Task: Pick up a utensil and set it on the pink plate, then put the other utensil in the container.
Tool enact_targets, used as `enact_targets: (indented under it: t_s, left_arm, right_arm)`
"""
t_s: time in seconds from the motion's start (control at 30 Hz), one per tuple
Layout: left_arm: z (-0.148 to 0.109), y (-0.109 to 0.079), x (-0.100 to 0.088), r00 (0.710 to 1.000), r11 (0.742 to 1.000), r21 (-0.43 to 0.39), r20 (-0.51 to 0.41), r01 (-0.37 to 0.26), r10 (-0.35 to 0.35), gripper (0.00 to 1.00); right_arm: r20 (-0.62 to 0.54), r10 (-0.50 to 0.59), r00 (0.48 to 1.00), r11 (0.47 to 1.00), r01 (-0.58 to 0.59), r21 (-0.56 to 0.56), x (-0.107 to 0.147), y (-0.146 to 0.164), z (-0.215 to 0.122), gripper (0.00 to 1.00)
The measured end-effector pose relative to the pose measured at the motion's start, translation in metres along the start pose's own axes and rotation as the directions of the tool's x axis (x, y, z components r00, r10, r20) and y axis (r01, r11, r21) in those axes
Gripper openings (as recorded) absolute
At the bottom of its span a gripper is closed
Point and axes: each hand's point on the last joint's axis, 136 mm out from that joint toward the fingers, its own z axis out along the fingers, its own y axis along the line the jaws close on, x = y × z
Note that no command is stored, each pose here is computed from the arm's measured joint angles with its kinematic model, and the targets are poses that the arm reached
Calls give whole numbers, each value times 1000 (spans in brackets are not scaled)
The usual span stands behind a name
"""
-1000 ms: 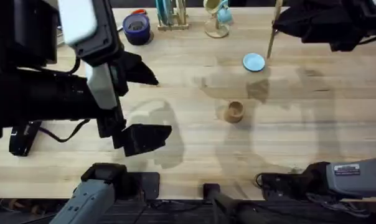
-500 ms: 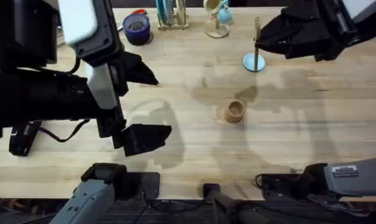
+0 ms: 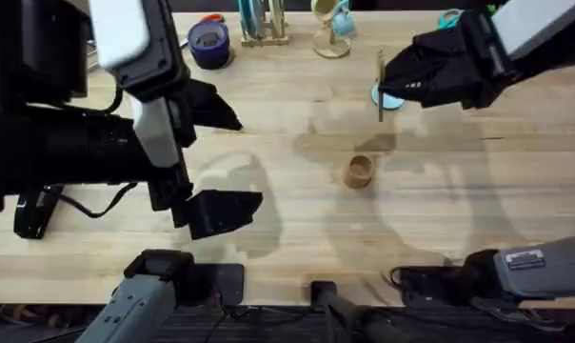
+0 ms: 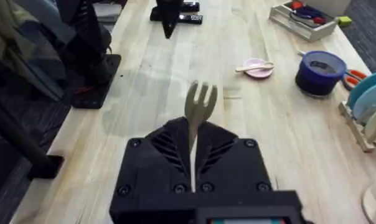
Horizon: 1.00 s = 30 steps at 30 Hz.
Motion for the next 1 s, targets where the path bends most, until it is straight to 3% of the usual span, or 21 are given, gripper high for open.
enact_targets:
  t_s: [0.63, 1.0]
  left_arm:
    - [0, 0, 0, 1000, 1000, 0, 0, 0, 0, 993]
    - [0, 0, 0, 1000, 1000, 0, 0, 0, 0, 993]
  right_arm:
    - [40, -12, 999, 1000, 12, 9, 68, 18, 22, 31]
    - [67, 31, 997, 999, -32, 9, 91, 16, 28, 31]
